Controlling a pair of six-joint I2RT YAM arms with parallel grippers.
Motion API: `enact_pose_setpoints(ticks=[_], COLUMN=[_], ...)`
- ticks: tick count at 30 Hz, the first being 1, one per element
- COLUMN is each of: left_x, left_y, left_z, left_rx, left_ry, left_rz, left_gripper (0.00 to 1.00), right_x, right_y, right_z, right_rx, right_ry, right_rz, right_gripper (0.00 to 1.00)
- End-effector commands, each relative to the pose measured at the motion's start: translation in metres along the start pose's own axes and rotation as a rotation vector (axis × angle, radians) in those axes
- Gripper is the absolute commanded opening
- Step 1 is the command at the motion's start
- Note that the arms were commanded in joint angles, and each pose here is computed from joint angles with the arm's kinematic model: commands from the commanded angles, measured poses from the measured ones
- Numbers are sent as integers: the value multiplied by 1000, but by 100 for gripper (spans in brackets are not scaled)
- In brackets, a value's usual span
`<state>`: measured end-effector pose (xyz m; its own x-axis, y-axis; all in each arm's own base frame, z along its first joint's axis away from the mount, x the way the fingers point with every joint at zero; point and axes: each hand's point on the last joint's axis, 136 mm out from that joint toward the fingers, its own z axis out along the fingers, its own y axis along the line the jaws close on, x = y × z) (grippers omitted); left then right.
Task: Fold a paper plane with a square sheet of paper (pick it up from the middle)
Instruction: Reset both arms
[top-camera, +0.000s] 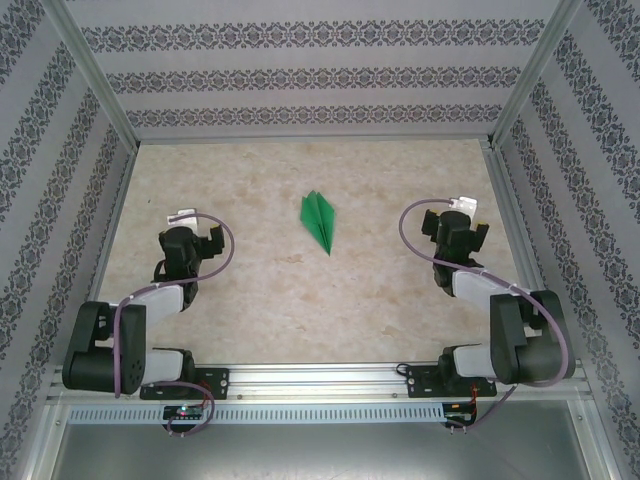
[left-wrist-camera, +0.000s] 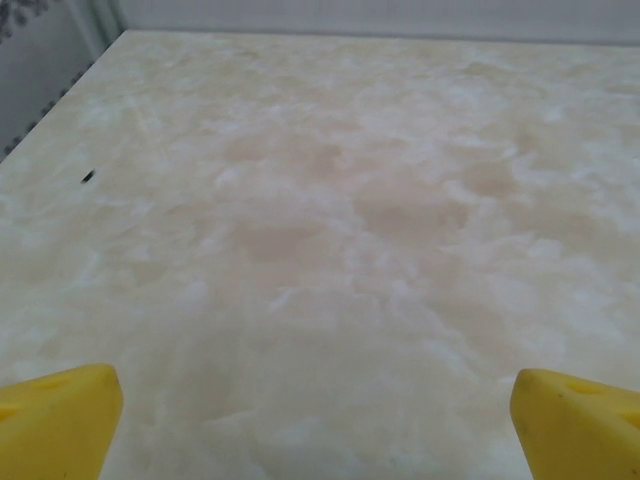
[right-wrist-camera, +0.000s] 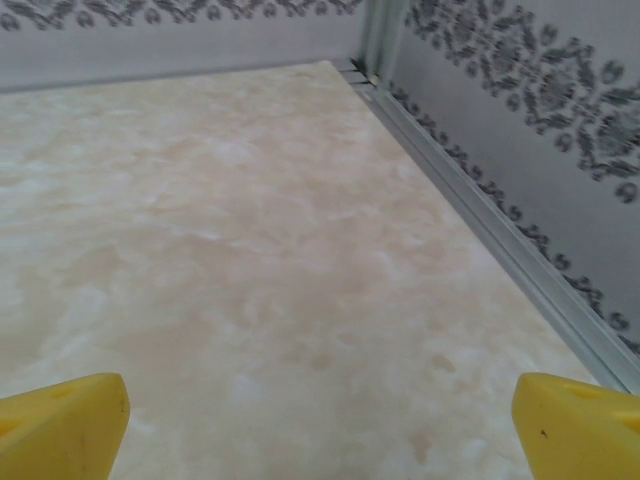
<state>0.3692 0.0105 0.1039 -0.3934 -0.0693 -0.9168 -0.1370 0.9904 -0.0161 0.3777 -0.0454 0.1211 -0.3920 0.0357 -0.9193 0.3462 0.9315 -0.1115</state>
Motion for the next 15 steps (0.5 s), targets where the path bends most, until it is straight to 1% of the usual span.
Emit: enact_pose_setpoints(ticks=[1,4,7,13,15], left_x=[-33,-29,-19,-13,-12], left_y=[-16,-20,-22,-21,-21], left_z=[3,10,19,26,29], left_rx=[107,134,145,134,108], left_ry=[-151,-154,-148,-130,-112], left_rz=[35,49,54,52,62], left_gripper=[100,100,100,100,100], right_x=[-28,-21,-19,-12,-13], right_y=[11,13,16,19,19], right_z=[2,7,9,10,11], right_rx=[-88,-116,-146,-175,-173], right_ry=[-156,-176,-163,-176,-173], right_rz=[17,34,31,32,33], right_gripper=[98,98,98,98,98])
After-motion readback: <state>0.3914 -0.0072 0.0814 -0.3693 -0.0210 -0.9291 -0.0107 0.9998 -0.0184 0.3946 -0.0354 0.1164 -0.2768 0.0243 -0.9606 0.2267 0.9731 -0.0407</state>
